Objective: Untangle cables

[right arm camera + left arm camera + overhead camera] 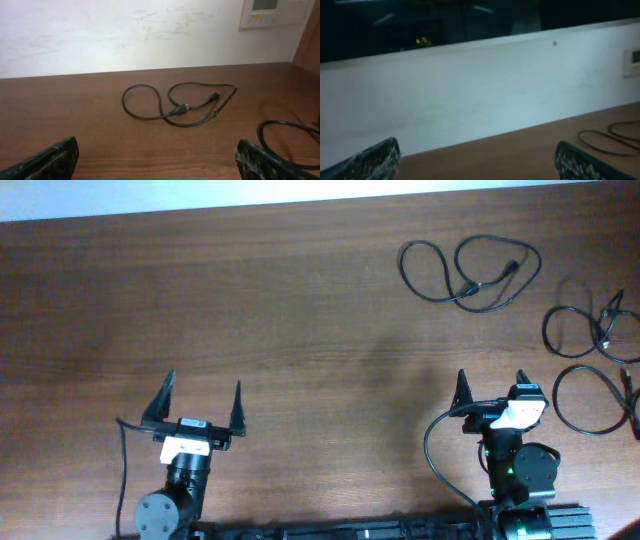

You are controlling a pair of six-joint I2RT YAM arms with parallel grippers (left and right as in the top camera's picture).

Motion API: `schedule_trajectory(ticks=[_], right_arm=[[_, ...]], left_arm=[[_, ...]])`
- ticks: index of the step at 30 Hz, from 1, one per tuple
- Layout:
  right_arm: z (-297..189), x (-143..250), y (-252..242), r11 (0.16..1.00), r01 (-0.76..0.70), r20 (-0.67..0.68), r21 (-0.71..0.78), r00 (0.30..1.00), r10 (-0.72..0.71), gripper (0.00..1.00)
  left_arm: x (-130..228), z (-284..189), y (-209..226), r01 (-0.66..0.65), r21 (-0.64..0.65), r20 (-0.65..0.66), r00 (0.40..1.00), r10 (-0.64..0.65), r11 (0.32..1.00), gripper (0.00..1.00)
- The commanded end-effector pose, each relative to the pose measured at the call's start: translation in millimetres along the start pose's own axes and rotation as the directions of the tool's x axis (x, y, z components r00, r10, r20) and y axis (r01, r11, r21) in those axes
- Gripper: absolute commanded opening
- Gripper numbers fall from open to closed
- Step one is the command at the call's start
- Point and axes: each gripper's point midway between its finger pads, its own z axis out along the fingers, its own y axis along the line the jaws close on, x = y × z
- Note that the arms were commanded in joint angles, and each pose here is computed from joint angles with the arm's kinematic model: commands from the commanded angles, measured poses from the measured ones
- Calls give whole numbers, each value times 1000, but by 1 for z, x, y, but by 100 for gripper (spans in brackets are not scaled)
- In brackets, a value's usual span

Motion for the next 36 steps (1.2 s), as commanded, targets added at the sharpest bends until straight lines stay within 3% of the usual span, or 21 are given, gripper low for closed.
schedule_trajectory(ticks=[1,6,36], right_arm=[[0,3,-1,1000,-5,-6,4,1000,5,99],[0,3,-1,1000,-4,-6,4,1000,4,99],[0,3,-1,1000,-5,-6,4,1000,5,99]], left_arm=[[22,-11,9,27,-46,-43,999,-29,999,99],[96,-26,15,152,-121,-325,928,-184,981,99],[95,-26,18,147,-135,-322,929,-184,980,99]])
